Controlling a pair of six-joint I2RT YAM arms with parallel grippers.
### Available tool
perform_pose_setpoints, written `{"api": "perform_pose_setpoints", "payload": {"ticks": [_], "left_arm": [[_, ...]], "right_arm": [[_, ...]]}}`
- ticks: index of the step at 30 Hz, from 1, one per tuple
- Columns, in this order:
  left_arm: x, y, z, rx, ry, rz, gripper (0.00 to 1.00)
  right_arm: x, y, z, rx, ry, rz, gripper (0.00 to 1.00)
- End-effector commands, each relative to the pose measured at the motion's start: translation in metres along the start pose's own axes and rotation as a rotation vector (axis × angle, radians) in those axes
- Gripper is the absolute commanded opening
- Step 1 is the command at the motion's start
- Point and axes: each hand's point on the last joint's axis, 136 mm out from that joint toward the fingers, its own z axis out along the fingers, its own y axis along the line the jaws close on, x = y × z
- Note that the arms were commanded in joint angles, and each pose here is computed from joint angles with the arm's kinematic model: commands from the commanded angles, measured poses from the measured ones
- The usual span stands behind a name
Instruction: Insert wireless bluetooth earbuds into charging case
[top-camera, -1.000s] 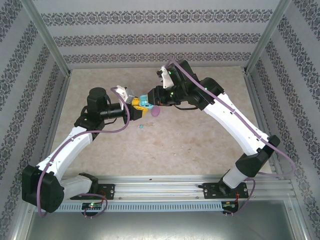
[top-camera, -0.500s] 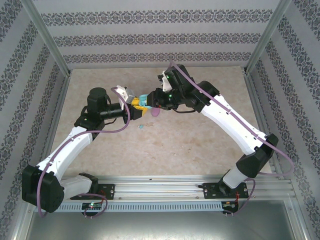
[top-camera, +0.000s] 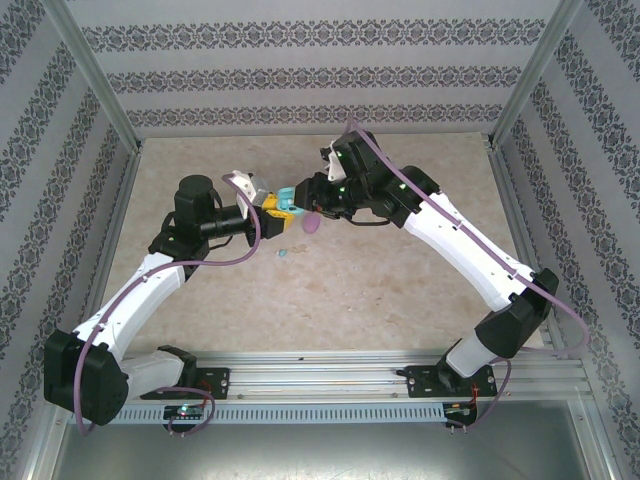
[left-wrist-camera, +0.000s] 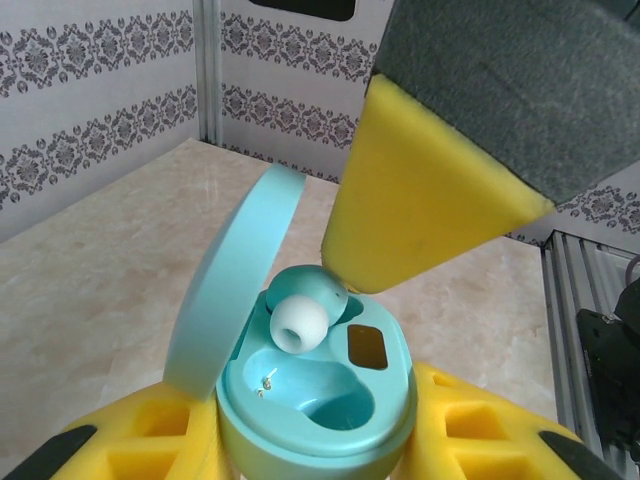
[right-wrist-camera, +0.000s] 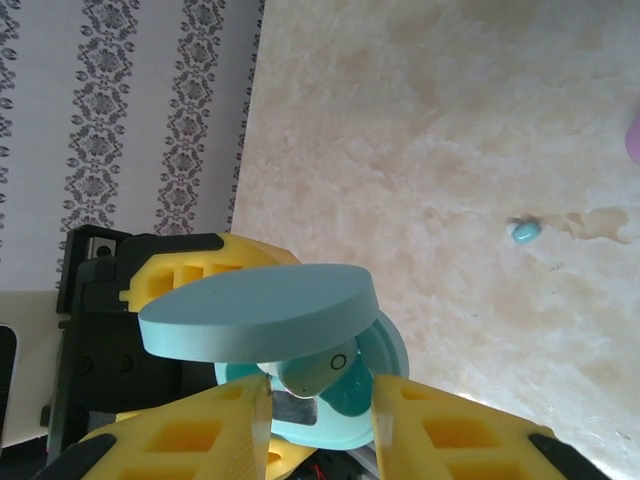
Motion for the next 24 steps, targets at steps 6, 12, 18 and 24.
{"api": "perform_pose_setpoints", "payload": {"ticks": [6, 12, 18, 24], "left_arm": [[-0.016, -0.017, 0.000, 0.048, -0.043, 0.086, 0.06], [-0.018, -0.015, 0.000, 0.026, -0.048, 0.110, 0.06], [-0.019, -0.016, 0.000, 0.019, -0.049, 0.119, 0.06], [-0.018, -0.016, -0.001, 0.008, -0.041, 0.125, 0.06]], "right_arm": [[-0.010, 0.000, 0.001, 0.005, -0.030, -0.007, 0.32], [-0.008, -0.004, 0.003, 0.033, -0.019, -0.019, 0.32], [-0.005, -0.001, 0.008, 0.021, -0.008, -0.028, 0.31], [-0.007, 0.009, 0.006, -0.009, -0.024, -0.058, 0.25]]}}
